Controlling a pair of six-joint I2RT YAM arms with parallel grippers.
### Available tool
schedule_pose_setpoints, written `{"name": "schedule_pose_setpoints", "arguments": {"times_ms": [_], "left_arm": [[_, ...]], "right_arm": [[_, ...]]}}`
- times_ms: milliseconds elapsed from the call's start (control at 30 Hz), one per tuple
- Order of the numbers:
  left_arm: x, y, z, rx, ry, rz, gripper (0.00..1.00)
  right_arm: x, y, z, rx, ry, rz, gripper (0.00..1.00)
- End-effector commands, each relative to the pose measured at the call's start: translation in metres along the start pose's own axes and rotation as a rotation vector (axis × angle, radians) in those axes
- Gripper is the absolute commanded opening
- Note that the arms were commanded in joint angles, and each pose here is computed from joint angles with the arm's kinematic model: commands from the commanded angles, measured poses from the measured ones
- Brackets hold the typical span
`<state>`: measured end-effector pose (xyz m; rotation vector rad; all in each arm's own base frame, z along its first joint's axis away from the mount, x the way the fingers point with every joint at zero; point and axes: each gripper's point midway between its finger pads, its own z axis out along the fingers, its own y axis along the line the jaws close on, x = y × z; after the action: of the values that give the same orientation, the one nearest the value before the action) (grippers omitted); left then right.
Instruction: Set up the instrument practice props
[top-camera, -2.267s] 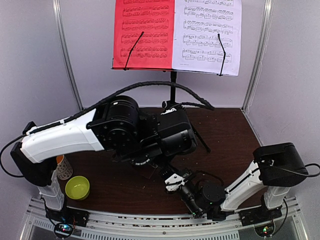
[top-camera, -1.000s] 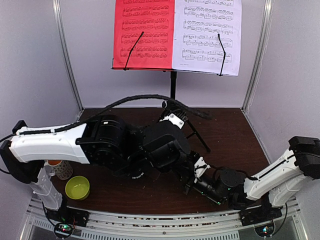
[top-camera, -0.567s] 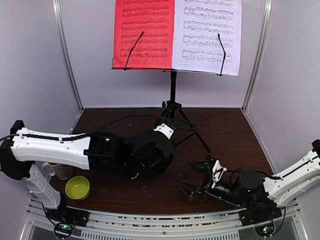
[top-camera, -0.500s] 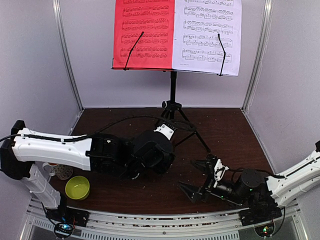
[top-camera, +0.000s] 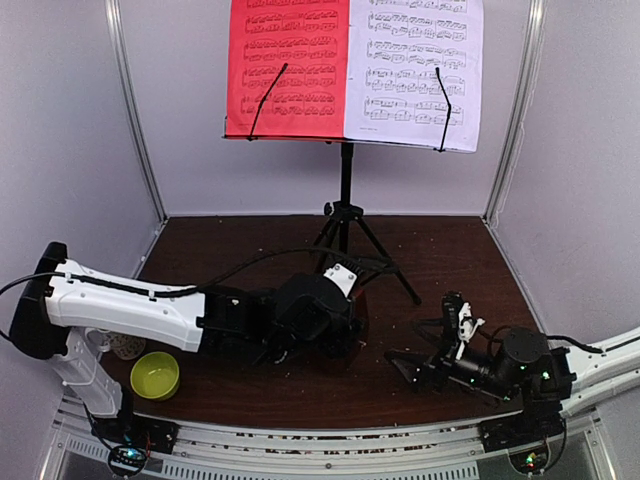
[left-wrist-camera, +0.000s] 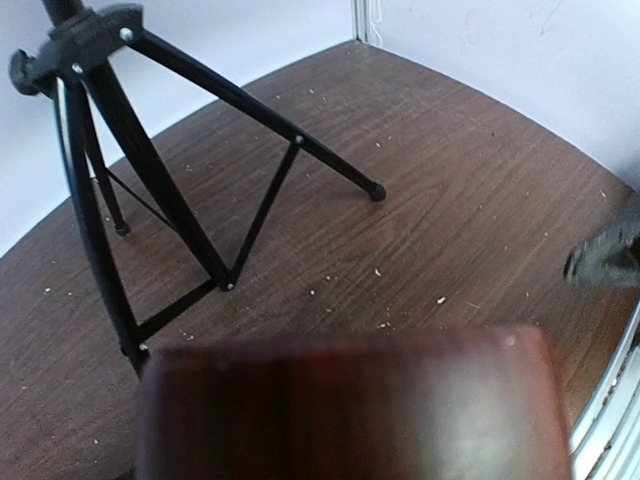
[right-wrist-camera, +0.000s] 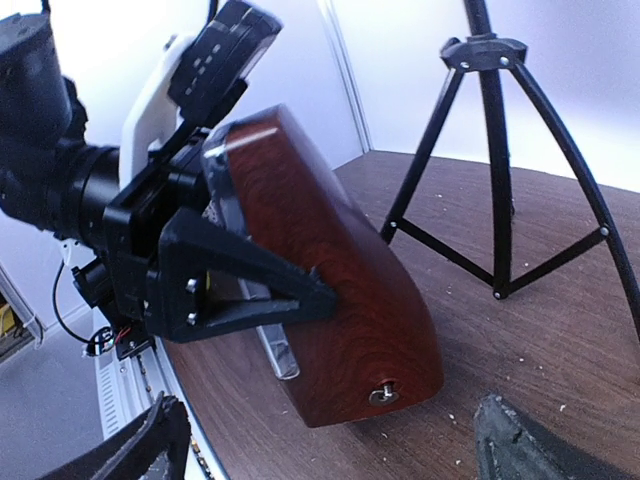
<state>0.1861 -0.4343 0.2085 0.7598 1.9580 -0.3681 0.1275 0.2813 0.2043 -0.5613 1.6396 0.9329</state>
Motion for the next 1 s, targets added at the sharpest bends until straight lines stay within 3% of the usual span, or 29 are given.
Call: {"name": "schedule_pose_setpoints", "arguments": {"times_ms": [0, 233, 700, 767, 967], "left_arm": [[-0.030, -0.005, 0.007, 0.041, -0.117, -0.070, 0.28], [-0.012, -0.011, 0.028, 0.053, -0.070, -0.037, 0.29], [0.012, -0.017, 0.050, 0.104, -0.045, -0.058, 0.42], [0.015, -0.019, 0.051, 0.111, -0.042, -0.058, 0.50], [0.019, -0.017, 0.044, 0.137, -0.046, -0.074, 0.87]], "right_arm": [[0.007, -0.026, -0.006, 0.076, 0.035, 0.121, 0.99], [0.003, -0.052, -0.004, 0.113, 0.052, 0.277, 0.98], [-0.003, -0.058, 0.012, 0.112, 0.050, 0.316, 0.98], [-0.004, -0.057, 0.014, 0.110, 0.053, 0.312, 0.98], [-0.014, -0.052, 0.024, 0.111, 0.057, 0.303, 0.97]]}}
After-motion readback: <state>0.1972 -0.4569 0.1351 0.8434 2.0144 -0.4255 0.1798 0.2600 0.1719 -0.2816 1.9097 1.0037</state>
